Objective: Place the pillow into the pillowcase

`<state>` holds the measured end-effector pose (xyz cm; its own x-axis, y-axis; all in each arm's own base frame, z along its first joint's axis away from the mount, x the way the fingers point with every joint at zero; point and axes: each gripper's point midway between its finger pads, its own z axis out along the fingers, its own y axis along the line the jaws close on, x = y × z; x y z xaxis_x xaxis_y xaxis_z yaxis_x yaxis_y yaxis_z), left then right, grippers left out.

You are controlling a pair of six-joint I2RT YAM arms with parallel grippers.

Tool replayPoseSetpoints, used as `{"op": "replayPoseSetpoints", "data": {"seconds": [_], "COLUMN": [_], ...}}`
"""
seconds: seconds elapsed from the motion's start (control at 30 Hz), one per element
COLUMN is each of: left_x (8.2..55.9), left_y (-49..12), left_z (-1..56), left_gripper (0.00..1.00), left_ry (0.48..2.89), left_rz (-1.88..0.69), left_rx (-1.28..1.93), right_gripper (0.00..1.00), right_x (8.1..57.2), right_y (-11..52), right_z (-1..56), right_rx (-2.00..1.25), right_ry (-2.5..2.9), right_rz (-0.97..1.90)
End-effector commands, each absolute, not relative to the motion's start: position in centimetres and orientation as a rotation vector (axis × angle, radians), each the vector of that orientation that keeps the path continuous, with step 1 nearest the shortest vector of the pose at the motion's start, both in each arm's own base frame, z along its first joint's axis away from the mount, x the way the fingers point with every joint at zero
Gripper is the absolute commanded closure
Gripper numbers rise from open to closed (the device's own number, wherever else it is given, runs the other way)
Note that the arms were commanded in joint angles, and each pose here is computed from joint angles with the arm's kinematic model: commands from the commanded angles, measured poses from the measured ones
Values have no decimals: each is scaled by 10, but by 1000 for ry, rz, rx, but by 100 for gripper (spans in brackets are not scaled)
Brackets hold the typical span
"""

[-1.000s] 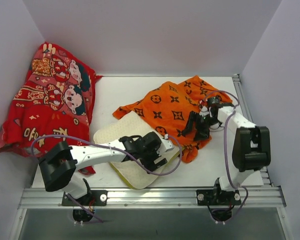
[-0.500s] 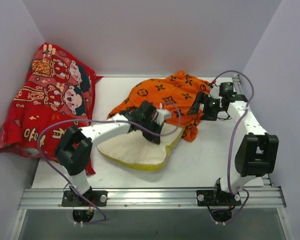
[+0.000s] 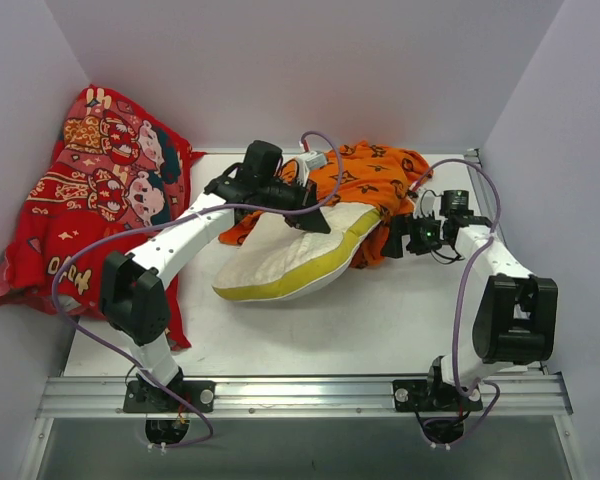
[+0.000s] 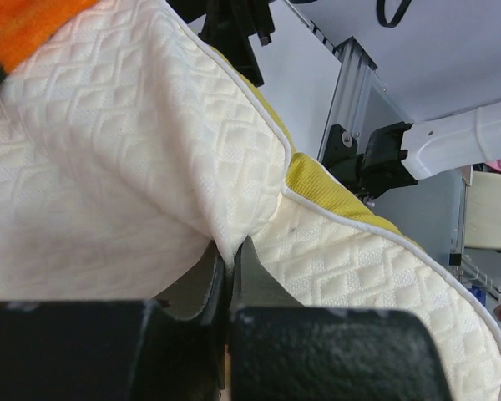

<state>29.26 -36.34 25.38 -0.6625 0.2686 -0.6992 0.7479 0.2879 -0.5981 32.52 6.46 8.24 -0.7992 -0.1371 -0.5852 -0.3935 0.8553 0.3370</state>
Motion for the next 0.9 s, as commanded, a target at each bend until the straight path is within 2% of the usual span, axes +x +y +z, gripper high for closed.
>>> {"op": "replayPoseSetpoints", "data": {"seconds": [0.0, 0.1, 0.17, 0.2, 0.23, 0.27, 0.3, 0.33, 0.37, 0.4, 0.43, 0.47, 0.53, 0.57, 0.63, 0.7, 0.73, 0.87], "left_x": [300, 305, 308, 310, 313, 316, 320, 330, 338, 342, 347, 366, 379, 396, 400, 406, 397, 380], "left_y": [-369, -371, -373, -373, -374, -374, -373, -373, -373, -373, -376, -375, -380, -377, -380, -376, -377, -368], "left_z": [317, 320, 322, 323, 323, 328, 323, 328, 324, 315, 312, 300, 281, 264, 233, 199, 175, 108], "left_gripper": [100, 100, 100, 100, 100, 100, 100, 100, 100, 100, 100, 100, 100, 100, 100, 100, 100, 100], "left_ry": [1875, 1865, 1857, 1853, 1855, 1840, 1858, 1828, 1847, 1865, 1858, 1877, 1896, 1919, 1965, 2017, 2062, 2203], "left_rz": [-1438, -1430, -1428, -1430, -1419, -1419, -1412, -1371, -1346, -1313, -1283, -1172, -1089, -983, -895, -761, -736, -582], "left_rx": [955, 950, 943, 937, 921, 898, 866, 823, 766, 736, 722, 667, 632, 581, 559, 530, 539, 536], "right_gripper": [7, 7, 8, 10, 16, 24, 35, 70, 85, 95, 100, 100, 100, 100, 100, 100, 100, 100], "right_x": [351, 345, 345, 344, 343, 343, 345, 336, 329, 314, 298, 275, 224, 207, 169, 153, 137, 140], "right_y": [89, 115, 124, 126, 127, 127, 128, 136, 145, 155, 175, 192, 205, 207, 200, 187, 185, 173], "right_z": [98, 104, 96, 90, 77, 72, 73, 74, 84, 92, 128, 156, 201, 212, 228, 221, 220, 228], "right_rx": [-485, -383, -372, -341, -281, -238, -197, -146, -123, -107, -162, -272, -450, -494, -524, -699, -636, -669], "right_ry": [2340, 2326, 2353, 2383, 2446, 2482, 2502, 2542, 2535, 2528, 2451, 2375, 2284, 2258, 2257, 2209, 2309, 2354], "right_rz": [687, 848, 823, 813, 820, 834, 857, 953, 1048, 1150, 1247, 1399, 1509, 1564, 1681, 1602, 1678, 1680]}}
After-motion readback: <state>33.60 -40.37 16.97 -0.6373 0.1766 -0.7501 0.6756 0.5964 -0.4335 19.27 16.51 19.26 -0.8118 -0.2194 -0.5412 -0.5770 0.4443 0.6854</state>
